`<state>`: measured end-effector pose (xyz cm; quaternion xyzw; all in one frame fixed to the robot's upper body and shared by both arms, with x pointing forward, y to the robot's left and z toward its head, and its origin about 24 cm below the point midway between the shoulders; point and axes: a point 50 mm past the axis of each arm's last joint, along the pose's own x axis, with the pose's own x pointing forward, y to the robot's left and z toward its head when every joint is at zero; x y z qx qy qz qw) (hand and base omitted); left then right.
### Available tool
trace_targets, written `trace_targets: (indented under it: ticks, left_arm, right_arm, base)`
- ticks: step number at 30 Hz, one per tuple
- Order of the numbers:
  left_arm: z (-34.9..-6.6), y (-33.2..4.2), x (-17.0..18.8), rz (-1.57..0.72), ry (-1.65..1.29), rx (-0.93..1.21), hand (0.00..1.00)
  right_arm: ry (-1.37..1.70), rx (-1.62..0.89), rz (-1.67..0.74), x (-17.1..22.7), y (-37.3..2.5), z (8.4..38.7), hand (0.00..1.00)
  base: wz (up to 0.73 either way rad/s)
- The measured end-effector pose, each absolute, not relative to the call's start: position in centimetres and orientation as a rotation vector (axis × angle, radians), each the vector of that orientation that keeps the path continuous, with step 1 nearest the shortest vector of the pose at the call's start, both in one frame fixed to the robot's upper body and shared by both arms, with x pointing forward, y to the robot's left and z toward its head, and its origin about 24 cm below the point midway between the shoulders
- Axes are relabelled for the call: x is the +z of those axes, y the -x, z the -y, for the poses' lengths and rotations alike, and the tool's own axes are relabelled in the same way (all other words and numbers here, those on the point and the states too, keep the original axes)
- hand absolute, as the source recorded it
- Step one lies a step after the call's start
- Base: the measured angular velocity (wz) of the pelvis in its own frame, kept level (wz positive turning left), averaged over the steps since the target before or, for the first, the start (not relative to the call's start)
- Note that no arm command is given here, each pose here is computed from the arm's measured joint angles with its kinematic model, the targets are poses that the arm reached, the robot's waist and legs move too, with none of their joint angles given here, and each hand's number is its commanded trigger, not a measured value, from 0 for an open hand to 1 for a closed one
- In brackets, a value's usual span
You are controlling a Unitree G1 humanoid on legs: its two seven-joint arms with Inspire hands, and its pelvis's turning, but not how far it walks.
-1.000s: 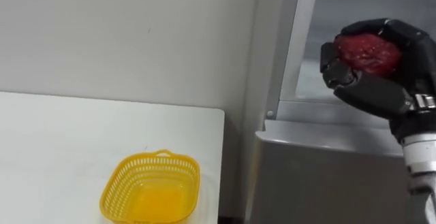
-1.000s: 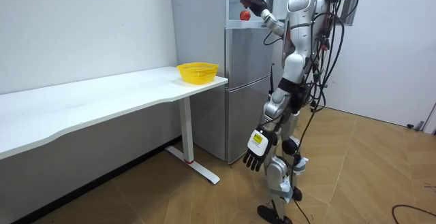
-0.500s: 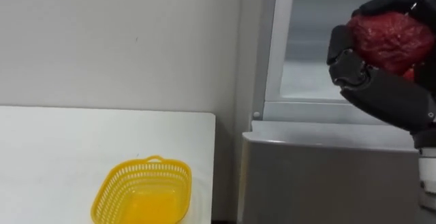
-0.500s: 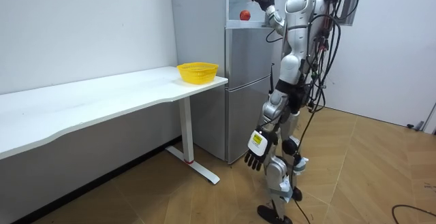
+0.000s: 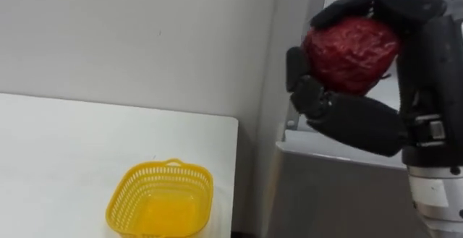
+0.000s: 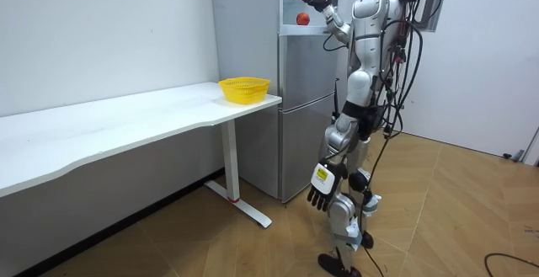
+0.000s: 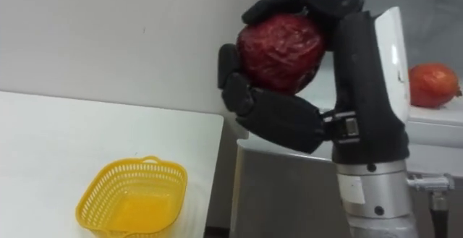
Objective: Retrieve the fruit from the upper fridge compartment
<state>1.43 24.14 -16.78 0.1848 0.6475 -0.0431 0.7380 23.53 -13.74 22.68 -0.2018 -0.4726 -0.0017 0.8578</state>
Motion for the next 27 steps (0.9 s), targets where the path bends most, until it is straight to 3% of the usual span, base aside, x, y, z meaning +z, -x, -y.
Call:
trace_targets:
  ticks: [8,27]
  left_arm:
    - [-24.3,-1.9,-16.7,-1.416,-0.416,-0.123,0.00]
    - [-25.1,-2.3,-16.4,-1.422,-0.420,-0.170,0.00]
  right_arm:
    - [0.527,0.067,0.990,22.5,-24.4,12.2,1.00]
    - [0.771,0.256,0.742,17.5,-28.6,9.3,1.00]
  base:
    - [0.07]
    - [0.08]
